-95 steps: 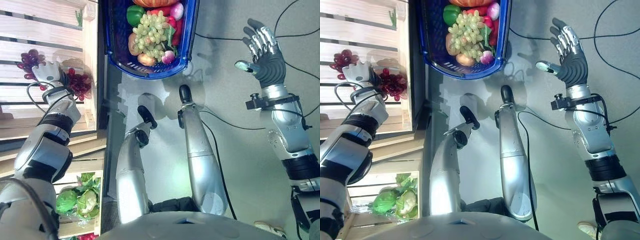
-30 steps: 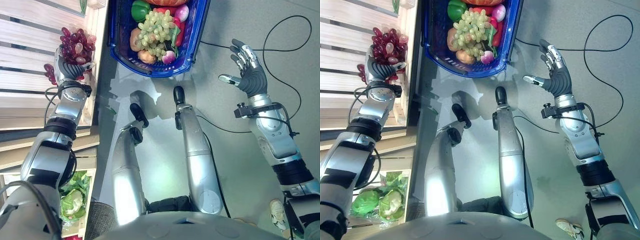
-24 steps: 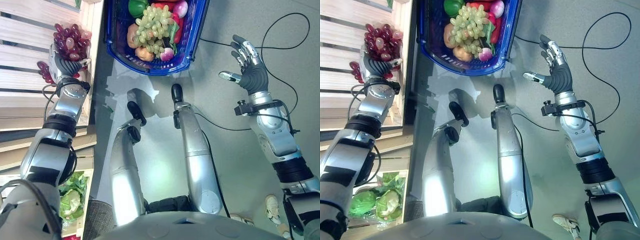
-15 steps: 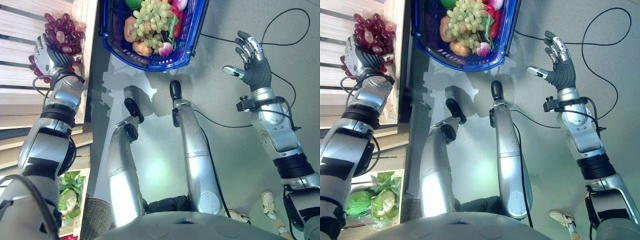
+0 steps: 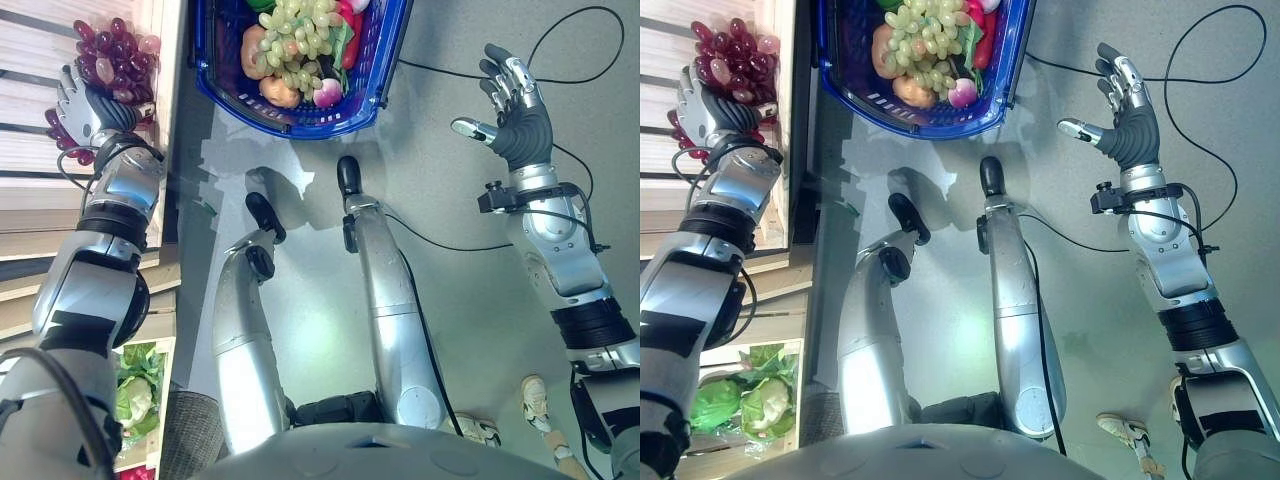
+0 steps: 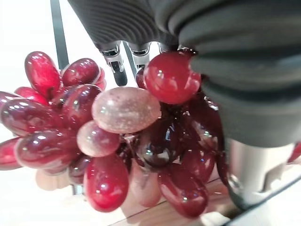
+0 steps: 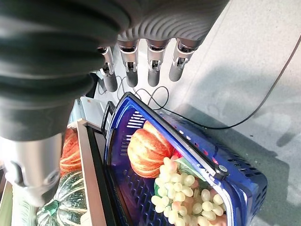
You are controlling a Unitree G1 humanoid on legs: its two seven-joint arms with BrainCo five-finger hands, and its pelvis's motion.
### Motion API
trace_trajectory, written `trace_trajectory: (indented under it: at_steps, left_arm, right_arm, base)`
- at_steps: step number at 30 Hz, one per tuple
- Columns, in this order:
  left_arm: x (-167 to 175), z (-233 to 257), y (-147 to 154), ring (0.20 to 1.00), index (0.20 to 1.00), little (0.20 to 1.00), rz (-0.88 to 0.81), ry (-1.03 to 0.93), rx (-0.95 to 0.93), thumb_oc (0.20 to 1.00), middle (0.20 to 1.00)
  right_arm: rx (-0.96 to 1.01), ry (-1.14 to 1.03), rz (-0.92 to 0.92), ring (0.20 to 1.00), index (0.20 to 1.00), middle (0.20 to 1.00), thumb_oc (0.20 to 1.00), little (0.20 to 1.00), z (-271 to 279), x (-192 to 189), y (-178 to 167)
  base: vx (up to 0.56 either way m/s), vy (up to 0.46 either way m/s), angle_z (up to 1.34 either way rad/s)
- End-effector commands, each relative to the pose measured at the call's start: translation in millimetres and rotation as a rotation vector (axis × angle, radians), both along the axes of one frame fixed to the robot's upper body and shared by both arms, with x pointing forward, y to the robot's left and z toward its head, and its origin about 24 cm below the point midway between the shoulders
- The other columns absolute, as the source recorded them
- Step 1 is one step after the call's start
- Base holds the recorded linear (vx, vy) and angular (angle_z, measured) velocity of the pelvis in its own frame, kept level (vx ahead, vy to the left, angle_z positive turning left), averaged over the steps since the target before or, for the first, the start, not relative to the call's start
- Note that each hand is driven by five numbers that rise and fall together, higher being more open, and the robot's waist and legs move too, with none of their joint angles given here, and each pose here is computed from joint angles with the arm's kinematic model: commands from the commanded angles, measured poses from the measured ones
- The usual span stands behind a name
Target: Pick up fruits and vegetables into the basket
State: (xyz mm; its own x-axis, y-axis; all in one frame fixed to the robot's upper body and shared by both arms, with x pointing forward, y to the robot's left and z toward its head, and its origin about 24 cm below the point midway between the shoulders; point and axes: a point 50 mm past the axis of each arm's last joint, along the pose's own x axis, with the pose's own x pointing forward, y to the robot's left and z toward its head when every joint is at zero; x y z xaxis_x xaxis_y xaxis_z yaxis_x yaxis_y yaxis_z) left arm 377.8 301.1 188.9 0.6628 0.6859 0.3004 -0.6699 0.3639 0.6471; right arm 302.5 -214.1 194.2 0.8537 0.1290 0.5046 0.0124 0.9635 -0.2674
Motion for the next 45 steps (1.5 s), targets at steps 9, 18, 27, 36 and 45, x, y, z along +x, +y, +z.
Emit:
trace_trajectory:
  at_steps: [9, 18, 27, 36, 45]
  left_arm:
    - [1.9, -31.6, -2.5, 0.200, 0.200, 0.200, -0.081, 0.076, -0.201, 0.200, 0.200]
    - [7.2, -24.6, -12.1, 0.200, 0.200, 0.200, -0.160, 0.027, -0.238, 0.200, 0.200]
    - [8.2, -30.5, -25.8, 0.200, 0.200, 0.200, -0.265, -0.173, -0.547, 0.200, 0.200]
    - [3.1, -20.0, -51.7, 0.200, 0.200, 0.200, -0.557, -0.431, -0.767, 0.200, 0.200]
    - [-12.4, -9.5, -71.8, 0.200, 0.200, 0.200, -0.812, -0.560, -0.795, 0.200, 0.200]
  right_arm:
    - [0.086, -0.062, 0.053, 1.000, 1.000, 1.000, 1.000, 1.000, 7.4, -3.8, 13.3]
    - [0.079, -0.072, 0.061, 1.000, 1.000, 1.000, 1.000, 1.000, 9.2, -5.1, 13.1]
    - [0.088, -0.070, 0.052, 1.000, 1.000, 1.000, 1.000, 1.000, 5.8, -6.7, 16.7]
    - [0.088, -0.058, 0.055, 1.000, 1.000, 1.000, 1.000, 1.000, -2.4, -12.8, 21.8]
    - [-0.014, 0.134, 0.054, 1.000, 1.000, 1.000, 1.000, 1.000, -34.7, -12.2, 25.8]
  base:
    - [0.00, -0.007, 0.00]
    - [0.00, 0.000, 0.00]
    - [0.00, 0.000, 0.00]
    - [-0.01, 0.002, 0.03]
    - [-0.01, 0.022, 0.08]
